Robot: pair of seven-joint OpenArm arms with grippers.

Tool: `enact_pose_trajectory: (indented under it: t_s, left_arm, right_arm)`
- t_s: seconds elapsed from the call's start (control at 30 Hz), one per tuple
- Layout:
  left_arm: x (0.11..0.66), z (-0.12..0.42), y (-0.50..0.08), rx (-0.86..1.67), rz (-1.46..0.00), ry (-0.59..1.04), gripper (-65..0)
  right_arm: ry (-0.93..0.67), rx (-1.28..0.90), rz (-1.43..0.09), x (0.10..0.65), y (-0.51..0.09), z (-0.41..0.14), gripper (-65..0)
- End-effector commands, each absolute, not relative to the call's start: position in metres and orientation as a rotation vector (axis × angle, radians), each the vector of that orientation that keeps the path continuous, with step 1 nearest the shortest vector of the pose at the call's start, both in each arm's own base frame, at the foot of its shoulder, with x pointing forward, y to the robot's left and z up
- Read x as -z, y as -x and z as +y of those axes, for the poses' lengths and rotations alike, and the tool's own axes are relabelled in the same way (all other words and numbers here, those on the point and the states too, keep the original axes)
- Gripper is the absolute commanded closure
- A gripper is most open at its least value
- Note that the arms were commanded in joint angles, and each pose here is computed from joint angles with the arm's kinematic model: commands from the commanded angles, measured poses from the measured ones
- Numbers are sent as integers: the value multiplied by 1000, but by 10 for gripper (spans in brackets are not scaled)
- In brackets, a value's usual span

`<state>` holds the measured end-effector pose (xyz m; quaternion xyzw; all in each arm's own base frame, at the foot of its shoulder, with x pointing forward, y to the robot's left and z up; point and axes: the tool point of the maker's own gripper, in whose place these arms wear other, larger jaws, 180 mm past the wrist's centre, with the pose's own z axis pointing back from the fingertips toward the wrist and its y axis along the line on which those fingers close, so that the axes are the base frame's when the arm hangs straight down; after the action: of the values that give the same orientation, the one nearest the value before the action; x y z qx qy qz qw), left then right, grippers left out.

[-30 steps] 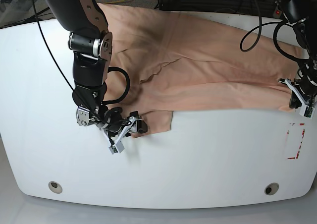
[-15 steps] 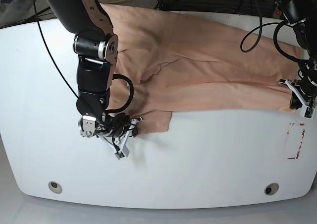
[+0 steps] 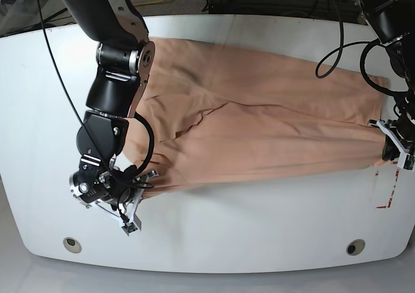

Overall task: Fold the T-shirt properly
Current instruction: 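Fold the shirt lengthwise with both grippers, pulling the edge over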

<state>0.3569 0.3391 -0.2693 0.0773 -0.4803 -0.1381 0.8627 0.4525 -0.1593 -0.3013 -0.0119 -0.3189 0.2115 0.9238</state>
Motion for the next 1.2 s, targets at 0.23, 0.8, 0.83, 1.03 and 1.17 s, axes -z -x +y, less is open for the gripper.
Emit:
enact_pose_trajectory:
  t_s: [0.23,0.8,0.83,1.03,1.17]
  left_arm:
    - [253,346,-360,293,-1047,-190,0]
    - [299,346,-322,302,-912,-168,0]
    - [302,347,-319,300,-902,-168,0]
    - [307,363,-302,267,-875,-193,0]
    - [314,365,-294,263,-848,-193,0]
  right_arm:
    - [219,-370,-652,266,-405,-194,0]
    - [166,-346,-554,319,-305,-163,0]
    - [163,-347,-538,325,-298,-163,0]
    - [29,-365,-508,349,-269,-142,0]
    - [-41,-371,-484,361,-251,-130,0]
